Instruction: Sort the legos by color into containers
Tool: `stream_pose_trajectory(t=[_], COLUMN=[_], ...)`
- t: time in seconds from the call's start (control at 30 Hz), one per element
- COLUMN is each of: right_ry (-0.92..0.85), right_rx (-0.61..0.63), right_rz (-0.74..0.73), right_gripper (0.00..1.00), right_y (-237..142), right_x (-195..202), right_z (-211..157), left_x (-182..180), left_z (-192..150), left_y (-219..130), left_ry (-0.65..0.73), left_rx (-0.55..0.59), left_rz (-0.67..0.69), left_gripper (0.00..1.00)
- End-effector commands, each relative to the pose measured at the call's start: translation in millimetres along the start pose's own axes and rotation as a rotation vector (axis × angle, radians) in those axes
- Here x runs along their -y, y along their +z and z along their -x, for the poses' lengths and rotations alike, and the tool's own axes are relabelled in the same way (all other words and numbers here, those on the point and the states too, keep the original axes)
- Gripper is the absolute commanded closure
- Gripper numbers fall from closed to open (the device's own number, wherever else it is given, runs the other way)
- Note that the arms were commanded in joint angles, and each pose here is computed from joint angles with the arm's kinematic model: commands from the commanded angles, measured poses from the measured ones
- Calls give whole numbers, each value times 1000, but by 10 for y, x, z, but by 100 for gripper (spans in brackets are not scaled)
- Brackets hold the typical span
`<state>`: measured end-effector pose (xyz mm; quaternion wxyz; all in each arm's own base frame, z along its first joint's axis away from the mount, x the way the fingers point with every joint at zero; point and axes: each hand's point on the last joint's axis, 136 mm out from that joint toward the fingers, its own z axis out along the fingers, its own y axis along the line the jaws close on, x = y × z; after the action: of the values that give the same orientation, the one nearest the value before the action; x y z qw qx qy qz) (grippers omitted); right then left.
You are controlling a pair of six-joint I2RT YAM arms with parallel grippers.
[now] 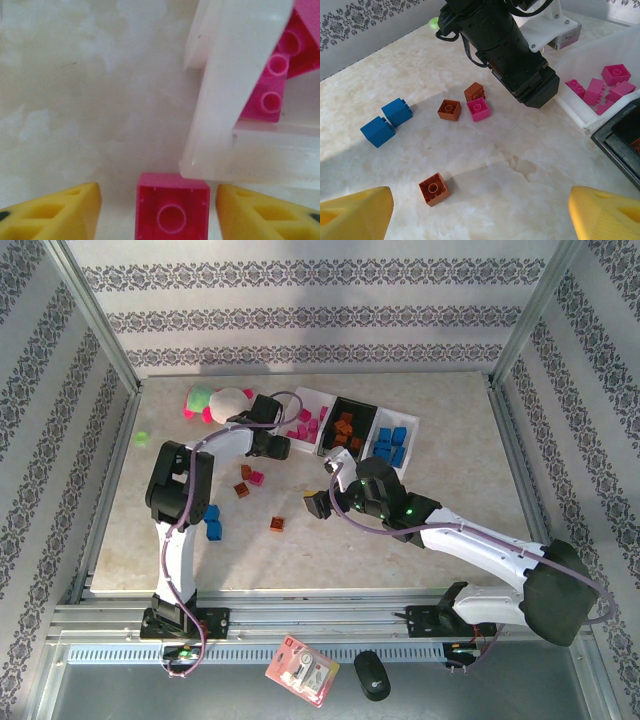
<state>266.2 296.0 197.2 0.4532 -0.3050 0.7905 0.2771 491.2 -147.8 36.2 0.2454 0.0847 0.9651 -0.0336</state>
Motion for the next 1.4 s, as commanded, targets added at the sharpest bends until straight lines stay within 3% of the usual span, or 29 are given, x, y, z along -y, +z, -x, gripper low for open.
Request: stream_pose_trajectory(t=[0.0, 0.23, 0.7, 0.9, 1.07, 1.37], right_ry=[-21, -25, -23, -19, -21, -15], right_rx=[41, 57, 76, 92, 98, 96], right_rz=[19, 6, 9, 12, 12, -12], right_gripper=[10, 10, 10, 10, 10, 10], right_y=[15, -50, -95, -94, -99, -126], right_x=[-66, -55, -69, -71, -75, -23], right_z=[158, 221, 258, 281, 304, 265], left_x=[-42, -89, -160, 71, 393, 584], left_z=[13, 61, -69, 224, 590, 1092], left_y=[0, -111, -738, -1102, -1208, -801], left_ry=[-28, -32, -118, -113, -76, -32], left_rx=[-24, -4, 46, 161, 258, 240], left_rz=[-7, 17, 37, -26, -94, -95], left_gripper=[46, 67, 68, 69, 70, 69])
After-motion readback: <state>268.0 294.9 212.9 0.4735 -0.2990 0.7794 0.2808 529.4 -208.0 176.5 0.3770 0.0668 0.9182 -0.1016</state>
